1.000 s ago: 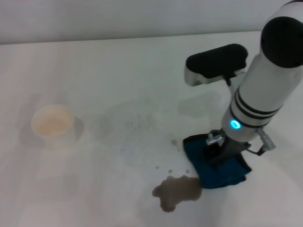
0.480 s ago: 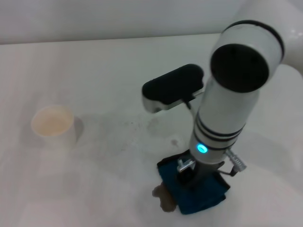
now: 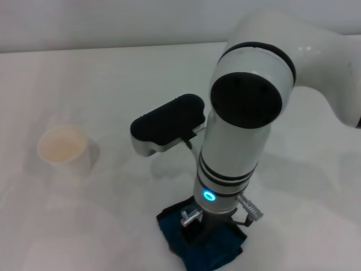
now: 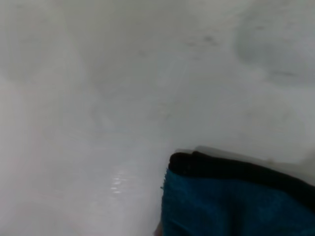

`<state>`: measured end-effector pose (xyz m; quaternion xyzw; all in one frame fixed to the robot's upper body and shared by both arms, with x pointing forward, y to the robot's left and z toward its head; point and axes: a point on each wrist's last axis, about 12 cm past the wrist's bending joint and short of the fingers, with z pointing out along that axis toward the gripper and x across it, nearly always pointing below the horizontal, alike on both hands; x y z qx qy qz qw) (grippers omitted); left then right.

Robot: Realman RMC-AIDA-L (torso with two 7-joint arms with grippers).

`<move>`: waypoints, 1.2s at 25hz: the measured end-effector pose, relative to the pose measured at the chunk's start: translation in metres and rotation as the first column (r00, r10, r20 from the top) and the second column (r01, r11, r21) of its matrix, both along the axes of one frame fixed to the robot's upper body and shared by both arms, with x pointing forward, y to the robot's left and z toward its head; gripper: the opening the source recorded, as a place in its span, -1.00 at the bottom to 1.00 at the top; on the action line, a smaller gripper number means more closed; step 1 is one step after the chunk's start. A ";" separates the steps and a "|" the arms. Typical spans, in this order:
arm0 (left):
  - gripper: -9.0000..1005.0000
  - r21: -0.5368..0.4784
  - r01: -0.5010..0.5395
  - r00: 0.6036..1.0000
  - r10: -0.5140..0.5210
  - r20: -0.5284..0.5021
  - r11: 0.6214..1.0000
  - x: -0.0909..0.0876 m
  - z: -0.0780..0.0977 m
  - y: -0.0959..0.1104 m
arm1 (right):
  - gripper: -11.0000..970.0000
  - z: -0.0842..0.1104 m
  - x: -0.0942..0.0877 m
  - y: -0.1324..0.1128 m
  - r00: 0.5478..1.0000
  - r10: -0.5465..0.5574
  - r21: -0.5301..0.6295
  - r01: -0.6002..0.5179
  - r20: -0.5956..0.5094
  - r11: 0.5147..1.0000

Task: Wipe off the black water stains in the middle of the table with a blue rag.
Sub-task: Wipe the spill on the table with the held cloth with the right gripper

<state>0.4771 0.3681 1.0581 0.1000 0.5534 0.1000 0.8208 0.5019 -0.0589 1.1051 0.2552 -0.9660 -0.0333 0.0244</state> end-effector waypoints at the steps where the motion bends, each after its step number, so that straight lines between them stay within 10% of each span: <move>1: 0.75 0.001 0.000 1.000 0.000 0.000 1.000 0.000 0.000 0.000 | -0.85 0.000 -0.001 0.002 1.000 0.006 0.010 -0.006 -0.004 1.000; 18: 0.75 0.008 0.002 1.000 -0.002 0.000 1.000 0.000 0.001 0.003 | -0.84 -0.003 0.001 0.010 1.000 0.027 0.056 -0.028 0.009 0.998; 30: 0.75 0.009 -0.006 1.000 0.006 -0.005 1.000 -0.003 0.000 0.005 | -0.86 0.011 0.038 0.010 0.994 0.043 -0.042 -0.039 0.101 0.998</move>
